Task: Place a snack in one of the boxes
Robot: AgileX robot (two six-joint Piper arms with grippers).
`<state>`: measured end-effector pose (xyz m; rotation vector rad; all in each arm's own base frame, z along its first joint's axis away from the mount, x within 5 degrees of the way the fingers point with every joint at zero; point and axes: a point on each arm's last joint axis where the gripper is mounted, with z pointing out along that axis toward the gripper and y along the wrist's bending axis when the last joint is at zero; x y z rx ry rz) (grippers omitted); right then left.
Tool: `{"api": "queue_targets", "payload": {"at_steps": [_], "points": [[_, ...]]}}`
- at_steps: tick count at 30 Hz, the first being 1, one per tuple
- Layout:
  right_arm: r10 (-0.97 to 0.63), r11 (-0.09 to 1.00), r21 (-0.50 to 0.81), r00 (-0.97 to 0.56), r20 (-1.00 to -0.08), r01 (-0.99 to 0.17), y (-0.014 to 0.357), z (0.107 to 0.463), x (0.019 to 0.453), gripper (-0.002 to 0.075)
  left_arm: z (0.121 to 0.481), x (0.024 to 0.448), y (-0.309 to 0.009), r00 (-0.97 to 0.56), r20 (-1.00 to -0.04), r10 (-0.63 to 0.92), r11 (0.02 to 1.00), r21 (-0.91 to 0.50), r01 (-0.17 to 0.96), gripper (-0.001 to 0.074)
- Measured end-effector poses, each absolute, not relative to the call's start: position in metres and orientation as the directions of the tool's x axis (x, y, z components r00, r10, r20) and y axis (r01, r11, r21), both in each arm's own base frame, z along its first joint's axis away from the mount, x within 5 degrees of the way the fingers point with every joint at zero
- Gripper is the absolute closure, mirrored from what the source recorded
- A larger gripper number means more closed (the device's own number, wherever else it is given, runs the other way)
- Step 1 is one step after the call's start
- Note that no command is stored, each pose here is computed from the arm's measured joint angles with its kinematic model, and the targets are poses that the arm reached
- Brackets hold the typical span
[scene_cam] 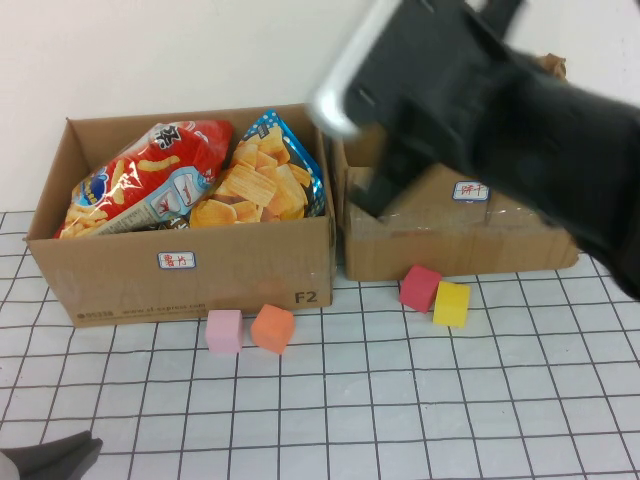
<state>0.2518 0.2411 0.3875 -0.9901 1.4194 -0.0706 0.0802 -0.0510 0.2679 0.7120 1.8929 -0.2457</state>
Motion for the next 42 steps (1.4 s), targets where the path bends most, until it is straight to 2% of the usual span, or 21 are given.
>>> {"api": "queue_targets", "payload": {"at_steps": [5,9,13,17,21,25,32,37,42], "points": [[-0.620,0.614,-0.593,0.148,-0.771,-0.521,0.203,0.360,0.224,0.0726,0.263,0.081,-0.052,-0.268,-0.896,0.354,0.802,0.143,0.581,0.0736],[-0.592,0.672,-0.526,0.048,-0.805,-0.521,0.172,0.340,0.204,0.0726,0.262,0.081,-0.052,-0.268,-0.898,0.349,0.803,0.139,0.580,0.0736],[-0.522,0.722,-0.436,-0.010,-0.853,-0.537,0.146,0.324,0.180,0.0727,0.262,0.081,-0.052,-0.273,-0.898,0.345,0.805,0.133,0.579,0.0736],[-0.400,0.724,-0.319,0.005,-0.917,-0.612,0.132,0.320,0.151,0.0727,0.262,0.081,-0.052,-0.274,-0.899,0.343,0.805,0.131,0.578,0.0736],[-0.349,0.730,-0.278,0.009,-0.937,-0.625,0.118,0.315,0.134,0.0727,0.262,0.081,-0.052,-0.274,-0.899,0.343,0.805,0.131,0.578,0.0736],[-0.347,0.718,-0.274,0.012,-0.938,-0.640,0.109,0.303,0.123,0.0727,0.261,0.081,-0.052,-0.277,-0.897,0.345,0.806,0.131,0.578,0.0735],[-0.350,0.640,-0.213,-0.033,-0.936,-0.738,0.112,0.272,0.110,0.0727,0.261,0.080,-0.052,-0.283,-0.894,0.348,0.806,0.131,0.577,0.0736],[-0.364,0.636,-0.219,-0.037,-0.931,-0.740,0.111,0.267,0.110,0.0727,0.260,0.080,-0.052,-0.287,-0.892,0.350,0.806,0.131,0.577,0.0736],[-0.392,0.679,-0.264,-0.034,-0.919,-0.685,0.106,0.272,0.115,0.0727,0.260,0.080,-0.052,-0.289,-0.891,0.351,0.806,0.131,0.577,0.0736]]}}
